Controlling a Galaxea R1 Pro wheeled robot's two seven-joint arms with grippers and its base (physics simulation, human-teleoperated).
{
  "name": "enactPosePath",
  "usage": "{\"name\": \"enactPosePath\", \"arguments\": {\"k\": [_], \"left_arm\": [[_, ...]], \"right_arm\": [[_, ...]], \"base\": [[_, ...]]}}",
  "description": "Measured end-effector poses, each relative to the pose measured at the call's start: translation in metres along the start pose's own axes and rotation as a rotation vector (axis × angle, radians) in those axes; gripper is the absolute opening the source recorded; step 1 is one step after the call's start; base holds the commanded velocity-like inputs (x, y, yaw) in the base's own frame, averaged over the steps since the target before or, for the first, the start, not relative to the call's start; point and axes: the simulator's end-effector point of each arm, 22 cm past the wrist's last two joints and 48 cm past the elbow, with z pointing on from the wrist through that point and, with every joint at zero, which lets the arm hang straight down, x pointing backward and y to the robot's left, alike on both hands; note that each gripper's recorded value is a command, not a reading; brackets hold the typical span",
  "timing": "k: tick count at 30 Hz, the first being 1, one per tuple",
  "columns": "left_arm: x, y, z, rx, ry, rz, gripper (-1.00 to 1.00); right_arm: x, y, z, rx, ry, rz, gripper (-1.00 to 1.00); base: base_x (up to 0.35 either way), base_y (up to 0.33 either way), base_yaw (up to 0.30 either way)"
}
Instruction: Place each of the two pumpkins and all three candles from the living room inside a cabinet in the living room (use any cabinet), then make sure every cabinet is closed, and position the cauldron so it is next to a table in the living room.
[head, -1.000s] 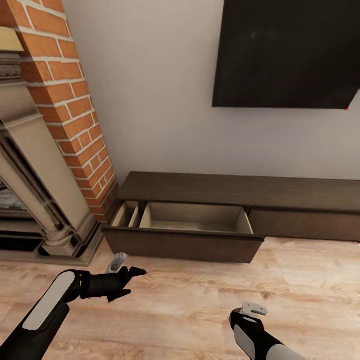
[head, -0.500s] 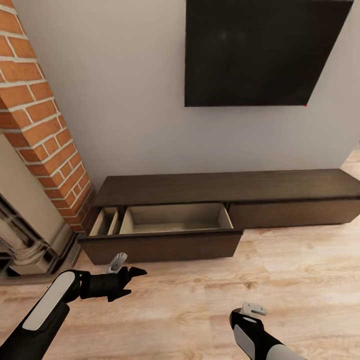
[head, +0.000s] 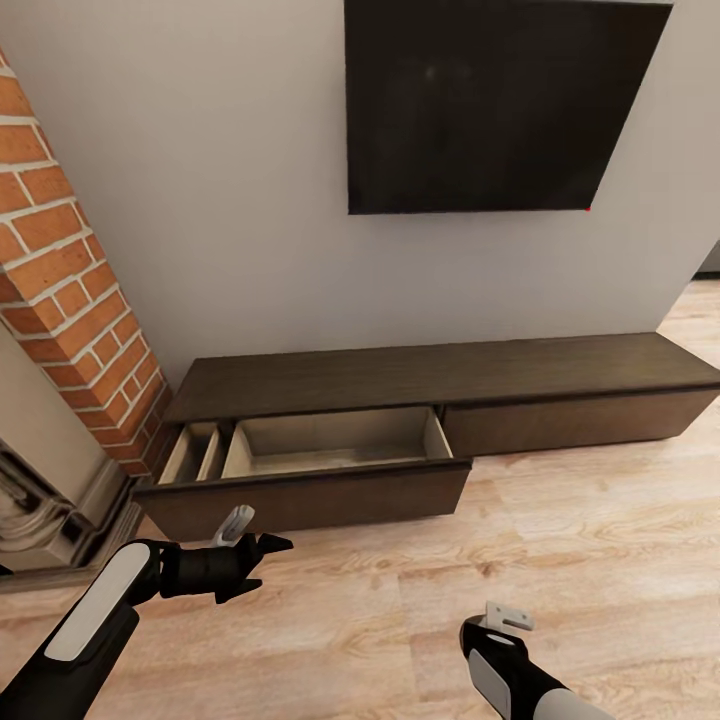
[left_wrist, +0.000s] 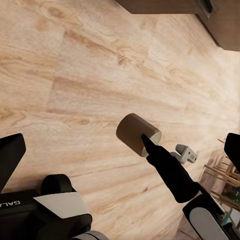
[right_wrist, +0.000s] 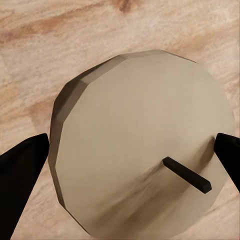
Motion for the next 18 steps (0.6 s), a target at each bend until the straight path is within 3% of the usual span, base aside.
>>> {"name": "enactPosePath", "arguments": {"k": [16, 18], "left_arm": [[-0.001, 0.001, -0.001, -0.002, 0.000, 0.001, 1.00], [-0.013, 0.015, -0.016, -0.035, -0.021, 0.019, 1.00]], "right_arm": [[-0.001, 0.002, 0.000, -0.006, -0.005, -0.033, -1.00], [-0.021, 0.018, -0.005, -0.043, -0.039, -0.034, -1.00]], "base": [[0.013, 0.000, 0.000], [0.000, 0.000, 0.000]]}}
